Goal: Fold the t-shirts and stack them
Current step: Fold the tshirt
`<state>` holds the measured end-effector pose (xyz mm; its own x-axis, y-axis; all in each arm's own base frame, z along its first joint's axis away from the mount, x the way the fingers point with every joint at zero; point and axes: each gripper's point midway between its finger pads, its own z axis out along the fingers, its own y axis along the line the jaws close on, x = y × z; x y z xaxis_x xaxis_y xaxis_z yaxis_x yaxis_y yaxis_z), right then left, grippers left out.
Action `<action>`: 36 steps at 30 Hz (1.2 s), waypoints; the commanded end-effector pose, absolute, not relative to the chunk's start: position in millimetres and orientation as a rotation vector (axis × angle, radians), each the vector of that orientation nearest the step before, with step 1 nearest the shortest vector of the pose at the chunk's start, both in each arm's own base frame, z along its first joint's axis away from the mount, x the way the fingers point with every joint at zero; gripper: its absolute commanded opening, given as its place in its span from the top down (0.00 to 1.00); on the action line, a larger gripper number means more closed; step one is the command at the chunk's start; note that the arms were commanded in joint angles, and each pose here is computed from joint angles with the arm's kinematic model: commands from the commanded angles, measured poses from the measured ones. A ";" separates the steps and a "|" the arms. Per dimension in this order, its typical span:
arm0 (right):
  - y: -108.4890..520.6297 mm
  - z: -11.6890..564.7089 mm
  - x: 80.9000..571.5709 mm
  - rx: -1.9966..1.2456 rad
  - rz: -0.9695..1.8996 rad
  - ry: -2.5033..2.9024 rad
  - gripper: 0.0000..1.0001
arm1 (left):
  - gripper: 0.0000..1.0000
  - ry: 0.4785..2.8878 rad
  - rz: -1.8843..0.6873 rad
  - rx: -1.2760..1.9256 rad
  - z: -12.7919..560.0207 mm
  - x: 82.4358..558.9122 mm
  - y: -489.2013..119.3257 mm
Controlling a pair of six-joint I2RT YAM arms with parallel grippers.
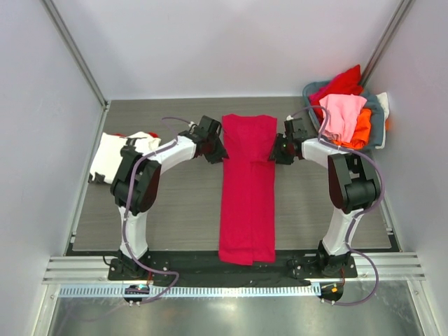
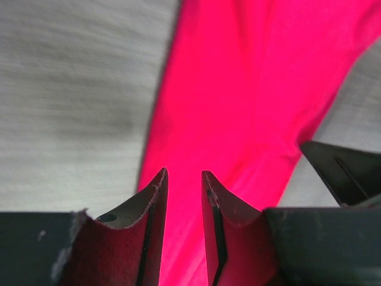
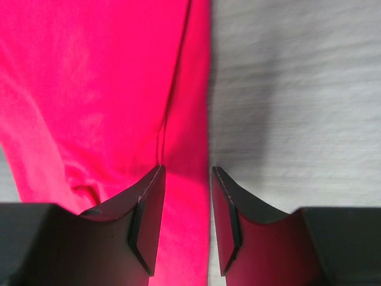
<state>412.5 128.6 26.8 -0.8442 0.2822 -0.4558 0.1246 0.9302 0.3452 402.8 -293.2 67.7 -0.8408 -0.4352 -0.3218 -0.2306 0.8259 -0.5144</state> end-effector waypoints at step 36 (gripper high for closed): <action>142.9 48.1 549.8 0.423 0.538 2.405 0.47 | 0.71 2.452 -0.755 -0.571 54.2 581.5 -250.2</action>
<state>556.7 148.5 38.0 -0.7417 0.4086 -0.5320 0.1355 0.8680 0.4777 590.5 -266.5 37.7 -0.7629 -0.5559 -0.3302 -0.2386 0.7167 -0.6553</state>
